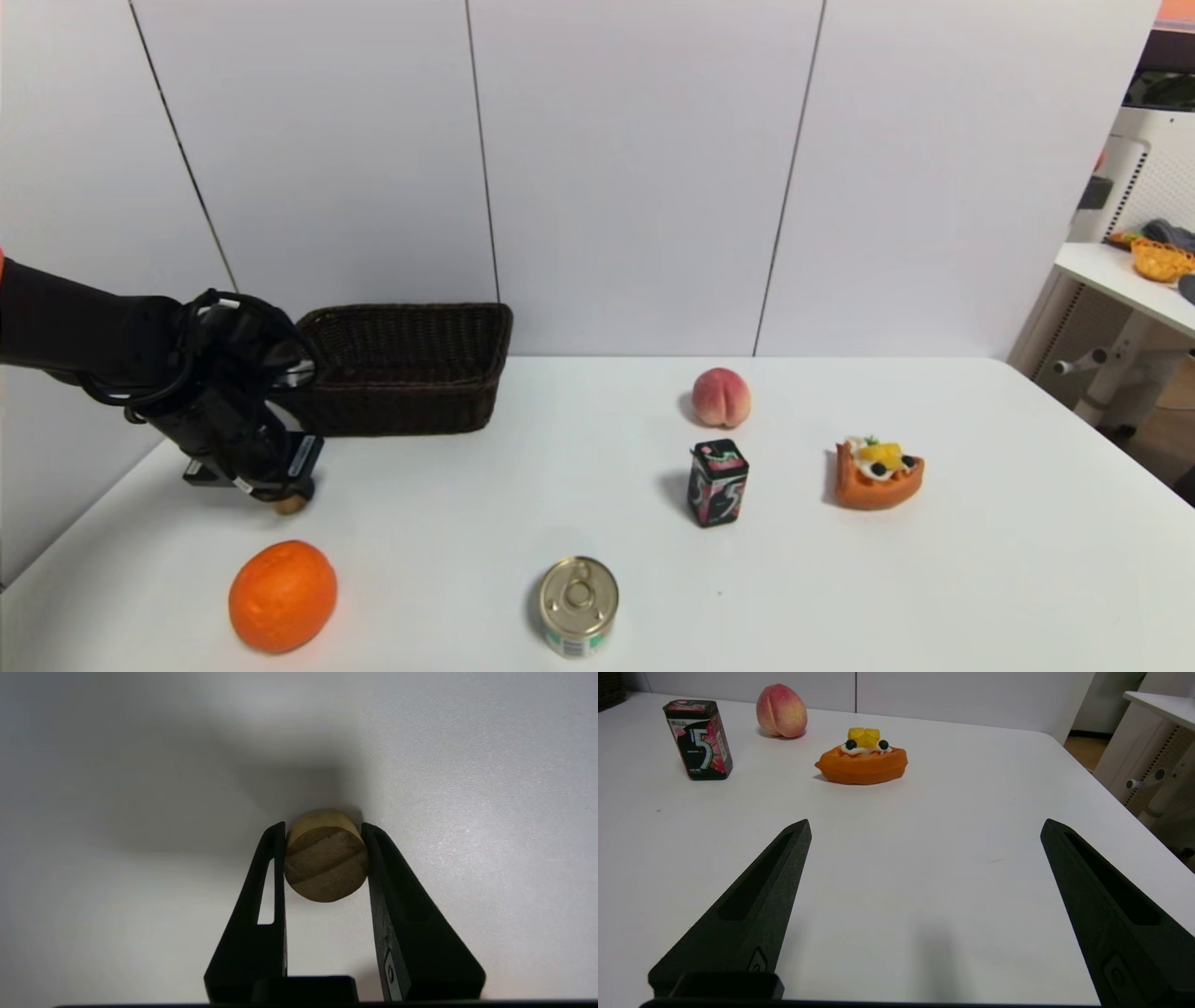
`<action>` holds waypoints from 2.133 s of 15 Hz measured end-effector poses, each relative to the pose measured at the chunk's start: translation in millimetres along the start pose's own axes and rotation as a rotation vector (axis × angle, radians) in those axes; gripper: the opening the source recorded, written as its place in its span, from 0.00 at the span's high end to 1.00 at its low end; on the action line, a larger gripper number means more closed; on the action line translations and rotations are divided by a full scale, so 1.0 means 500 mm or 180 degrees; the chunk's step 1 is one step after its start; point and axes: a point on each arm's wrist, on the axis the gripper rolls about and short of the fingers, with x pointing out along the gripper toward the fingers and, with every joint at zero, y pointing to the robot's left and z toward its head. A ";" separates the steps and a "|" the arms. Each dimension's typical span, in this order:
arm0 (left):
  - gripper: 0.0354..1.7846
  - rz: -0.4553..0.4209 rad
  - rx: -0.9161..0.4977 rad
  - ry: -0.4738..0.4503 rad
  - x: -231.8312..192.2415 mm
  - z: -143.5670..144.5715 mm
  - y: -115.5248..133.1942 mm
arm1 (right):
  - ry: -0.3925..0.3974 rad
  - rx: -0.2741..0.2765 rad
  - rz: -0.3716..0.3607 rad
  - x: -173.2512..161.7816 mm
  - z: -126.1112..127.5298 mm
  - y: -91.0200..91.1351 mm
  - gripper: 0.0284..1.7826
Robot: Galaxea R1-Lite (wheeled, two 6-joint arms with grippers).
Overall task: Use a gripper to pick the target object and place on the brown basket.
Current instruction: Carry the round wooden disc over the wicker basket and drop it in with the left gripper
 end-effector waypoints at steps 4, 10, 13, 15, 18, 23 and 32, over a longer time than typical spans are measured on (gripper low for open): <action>0.73 -0.0004 0.0049 -0.0570 -0.105 0.014 -0.005 | -0.0001 0.0001 0.0000 0.000 0.000 0.000 0.05; 0.73 -0.0022 0.0143 -0.1857 -0.316 0.080 -0.020 | -0.0001 0.0000 -0.0001 0.000 0.000 0.000 0.05; 0.73 -0.0057 0.0208 -0.1898 -0.291 0.124 -0.036 | 0.0000 -0.0001 0.0000 0.000 0.000 0.000 0.05; 0.73 -0.0080 0.0238 -0.1818 -0.234 0.155 -0.046 | -0.0002 0.0000 -0.0002 0.000 0.000 0.000 0.05; 0.73 -0.0103 0.0257 -0.1771 -0.148 0.192 -0.058 | -0.0002 0.0000 -0.0002 0.000 0.000 0.000 0.05; 0.73 -0.0119 0.0257 -0.1431 -0.046 0.202 -0.065 | 0.0000 0.0001 -0.0001 0.000 0.000 0.000 0.05; 0.26 -0.0098 0.0355 -0.1614 -0.101 0.196 -0.066 | -0.0001 0.0000 -0.0001 0.000 0.000 0.000 0.05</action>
